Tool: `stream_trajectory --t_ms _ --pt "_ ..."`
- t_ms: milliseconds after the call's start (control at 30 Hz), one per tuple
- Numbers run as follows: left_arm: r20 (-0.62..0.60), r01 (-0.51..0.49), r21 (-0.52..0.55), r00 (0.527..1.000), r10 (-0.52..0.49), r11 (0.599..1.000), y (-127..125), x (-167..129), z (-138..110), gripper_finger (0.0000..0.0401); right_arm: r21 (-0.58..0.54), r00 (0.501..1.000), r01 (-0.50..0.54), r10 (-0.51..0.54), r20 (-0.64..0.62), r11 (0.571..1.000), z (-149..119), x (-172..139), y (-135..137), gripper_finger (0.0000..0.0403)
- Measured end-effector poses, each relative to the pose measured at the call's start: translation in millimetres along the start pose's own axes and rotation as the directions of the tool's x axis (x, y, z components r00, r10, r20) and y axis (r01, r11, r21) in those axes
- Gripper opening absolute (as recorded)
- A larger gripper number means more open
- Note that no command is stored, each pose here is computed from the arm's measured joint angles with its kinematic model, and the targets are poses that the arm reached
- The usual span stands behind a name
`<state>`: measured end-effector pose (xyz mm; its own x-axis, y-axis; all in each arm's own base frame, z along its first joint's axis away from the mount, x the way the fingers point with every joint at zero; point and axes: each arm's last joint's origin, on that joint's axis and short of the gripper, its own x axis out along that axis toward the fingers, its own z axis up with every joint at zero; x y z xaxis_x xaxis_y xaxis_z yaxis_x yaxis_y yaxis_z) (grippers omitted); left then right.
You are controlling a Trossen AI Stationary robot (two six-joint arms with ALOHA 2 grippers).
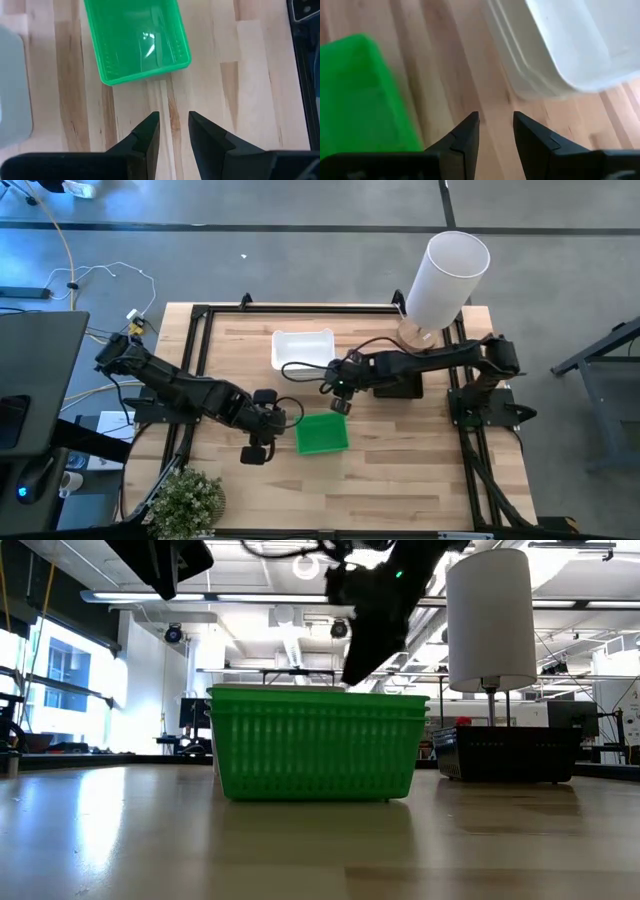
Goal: Stack baskets by color
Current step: Return to Home Position
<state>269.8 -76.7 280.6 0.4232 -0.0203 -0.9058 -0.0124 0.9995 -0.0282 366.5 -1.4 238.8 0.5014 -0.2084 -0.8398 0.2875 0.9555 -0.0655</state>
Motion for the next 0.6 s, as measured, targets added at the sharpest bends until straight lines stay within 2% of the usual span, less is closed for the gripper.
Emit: stream_trajectory --t_ms 133,333,433,600 --pt "0.071 0.009 0.016 0.997 -0.011 1.000 -3.0 4.1 -9.7 0.0090 -0.045 1.000 -0.021 0.020 -0.010 0.999 -5.9 -23.6 8.7 0.0108" --pt "0.202 0.096 -0.043 0.976 -0.085 0.994 0.1 13.6 -36.7 0.0090 -0.120 0.996 -0.076 0.081 0.038 0.990 -12.2 -60.6 24.2 0.0108" --pt "0.304 0.139 -0.054 0.945 -0.116 0.989 2.0 14.2 -49.9 0.0090 -0.165 0.990 -0.102 0.117 0.084 0.981 -15.2 -80.2 32.3 0.0108" --pt "0.442 0.198 -0.026 0.881 -0.167 0.980 6.2 11.0 -74.1 0.0090 -0.238 0.979 -0.070 0.113 0.171 0.969 -21.6 -110.6 41.7 0.0108"
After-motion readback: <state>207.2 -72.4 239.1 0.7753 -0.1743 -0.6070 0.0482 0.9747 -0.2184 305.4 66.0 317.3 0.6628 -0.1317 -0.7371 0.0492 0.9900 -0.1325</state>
